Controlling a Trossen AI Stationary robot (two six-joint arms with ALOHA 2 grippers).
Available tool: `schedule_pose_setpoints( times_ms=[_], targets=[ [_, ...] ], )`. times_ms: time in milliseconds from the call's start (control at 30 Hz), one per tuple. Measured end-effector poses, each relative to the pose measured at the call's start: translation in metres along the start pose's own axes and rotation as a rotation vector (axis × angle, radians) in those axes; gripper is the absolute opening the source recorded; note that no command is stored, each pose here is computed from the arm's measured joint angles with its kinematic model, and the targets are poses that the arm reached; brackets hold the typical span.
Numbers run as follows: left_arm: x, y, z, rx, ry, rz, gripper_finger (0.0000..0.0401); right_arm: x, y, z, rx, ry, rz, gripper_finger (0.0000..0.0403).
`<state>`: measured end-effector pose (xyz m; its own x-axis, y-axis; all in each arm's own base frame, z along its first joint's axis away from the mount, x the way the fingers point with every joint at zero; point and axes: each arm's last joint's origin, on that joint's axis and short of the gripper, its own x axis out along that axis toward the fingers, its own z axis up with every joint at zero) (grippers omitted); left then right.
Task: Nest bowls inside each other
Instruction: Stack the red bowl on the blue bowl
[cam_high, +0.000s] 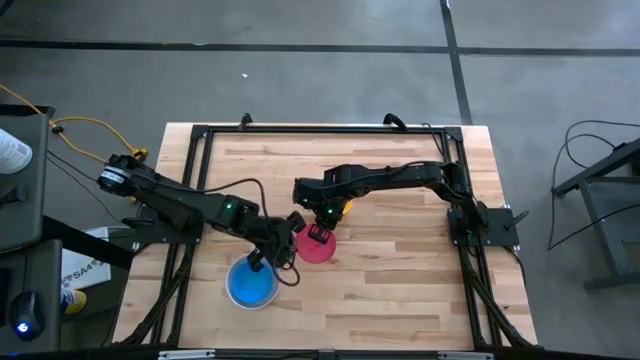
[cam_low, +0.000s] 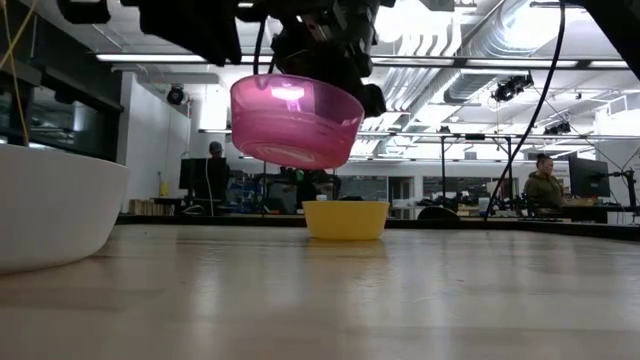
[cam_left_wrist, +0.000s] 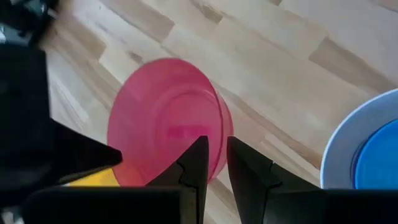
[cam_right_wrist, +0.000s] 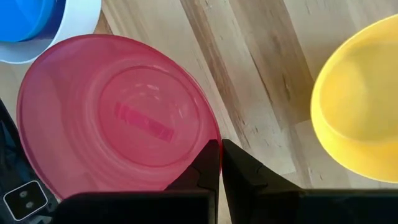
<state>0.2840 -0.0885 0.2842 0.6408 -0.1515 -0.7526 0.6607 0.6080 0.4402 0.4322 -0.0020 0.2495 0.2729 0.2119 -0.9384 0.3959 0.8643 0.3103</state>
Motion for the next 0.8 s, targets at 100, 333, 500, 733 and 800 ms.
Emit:
schedule_pose_setpoints(
  times_ms=[100,333,500,733,800],
  targets=[
    [-0.003,0.001,0.002,0.012,-0.008,-0.012,0.0058,0.0,0.0,0.0,-0.001,-0.001,-0.001,0.0003],
    [0.007,0.0,0.003,0.037,0.007,-0.064,0.0058,0.0,0.0,0.0,-0.004,-0.004,-0.002,0.0003],
    [0.018,0.0,0.003,0.054,0.042,-0.082,0.0058,0.0,0.0,0.001,-0.005,-0.007,-0.001,0.0003],
    [0.017,0.006,0.011,0.067,0.038,-0.074,0.0058,0.0,0.0,0.001,-0.005,-0.006,0.0,0.0003],
    [0.016,0.007,0.011,0.065,0.038,-0.074,0.0058,0.0,0.0,0.001,-0.006,-0.007,0.0,0.0003]
  ],
)
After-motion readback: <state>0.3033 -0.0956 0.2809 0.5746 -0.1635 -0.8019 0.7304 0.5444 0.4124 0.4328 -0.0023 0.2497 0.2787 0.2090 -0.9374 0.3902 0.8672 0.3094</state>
